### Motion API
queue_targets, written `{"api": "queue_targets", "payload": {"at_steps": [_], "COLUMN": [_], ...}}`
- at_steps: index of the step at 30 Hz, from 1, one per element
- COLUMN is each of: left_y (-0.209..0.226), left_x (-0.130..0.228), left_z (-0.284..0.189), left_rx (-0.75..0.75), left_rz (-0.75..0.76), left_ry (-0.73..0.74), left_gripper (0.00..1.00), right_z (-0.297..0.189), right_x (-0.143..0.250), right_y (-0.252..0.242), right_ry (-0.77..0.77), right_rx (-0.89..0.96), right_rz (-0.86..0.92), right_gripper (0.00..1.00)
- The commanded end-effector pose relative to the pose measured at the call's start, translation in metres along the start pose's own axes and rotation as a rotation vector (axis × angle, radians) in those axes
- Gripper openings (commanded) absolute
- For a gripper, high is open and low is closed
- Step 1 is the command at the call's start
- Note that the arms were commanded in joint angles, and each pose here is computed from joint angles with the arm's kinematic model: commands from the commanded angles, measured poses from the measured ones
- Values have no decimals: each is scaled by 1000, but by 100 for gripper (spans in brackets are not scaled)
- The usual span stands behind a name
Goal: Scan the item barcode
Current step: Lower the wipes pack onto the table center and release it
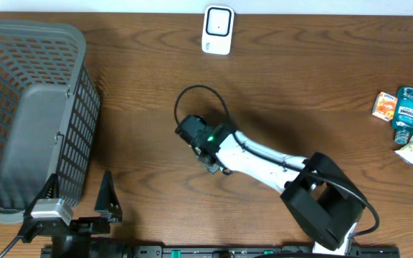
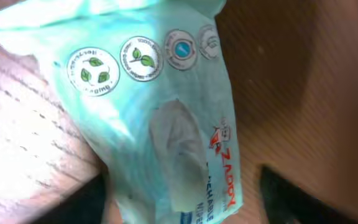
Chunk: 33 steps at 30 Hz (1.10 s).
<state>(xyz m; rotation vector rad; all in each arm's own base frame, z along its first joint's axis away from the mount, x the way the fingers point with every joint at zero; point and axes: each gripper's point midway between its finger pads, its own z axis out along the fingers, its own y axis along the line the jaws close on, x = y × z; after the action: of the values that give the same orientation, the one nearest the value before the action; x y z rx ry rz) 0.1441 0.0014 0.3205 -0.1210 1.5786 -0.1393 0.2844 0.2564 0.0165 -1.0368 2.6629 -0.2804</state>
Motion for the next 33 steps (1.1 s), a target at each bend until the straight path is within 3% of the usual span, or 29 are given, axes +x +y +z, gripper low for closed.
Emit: {"api": "queue_targets", "payload": {"at_steps": [1,5,7,9,12,19,25,29,30,32,33], "left_y": [0,0,0,0,0,0,0,0,0,0,0], "left_x": [0,0,0,0,0,0,0,0,0,0,0], "left_z": [0,0,0,0,0,0,0,0,0,0,0], "left_rx": [-1,-1,-1,-1,-1,-1,-1,-1,-1,-1,-1], "left_rz": [16,16,16,16,16,16,16,16,16,16,16], "left_ry": [-2,-2,-2,-2,-2,-2,-2,-2,-2,-2,-2], "left_gripper": [98,98,98,98,98,98,98,98,98,98,98], "right_z": [-5,1,2,2,-1,-37,-36,-30,-29,-31,-32], "right_x": [-2,2,5,6,7,7,9,18,21,24,23], "right_y": [4,-2,-1,3,18,38,-7,-24,-25,-20,-14], "right_ry": [-3,8,16,21,24,4,-10,-2,1,1,-1], "right_rx": [-116,-115,-121,-164,-304,-845,-935,-915,-899,-901,-903], "right_rz": [-14,-36,-33,-28,-21,55,233,246,219,167,141], "right_gripper": [50,28,7,1,1,1,1,2,9,34,38]}}
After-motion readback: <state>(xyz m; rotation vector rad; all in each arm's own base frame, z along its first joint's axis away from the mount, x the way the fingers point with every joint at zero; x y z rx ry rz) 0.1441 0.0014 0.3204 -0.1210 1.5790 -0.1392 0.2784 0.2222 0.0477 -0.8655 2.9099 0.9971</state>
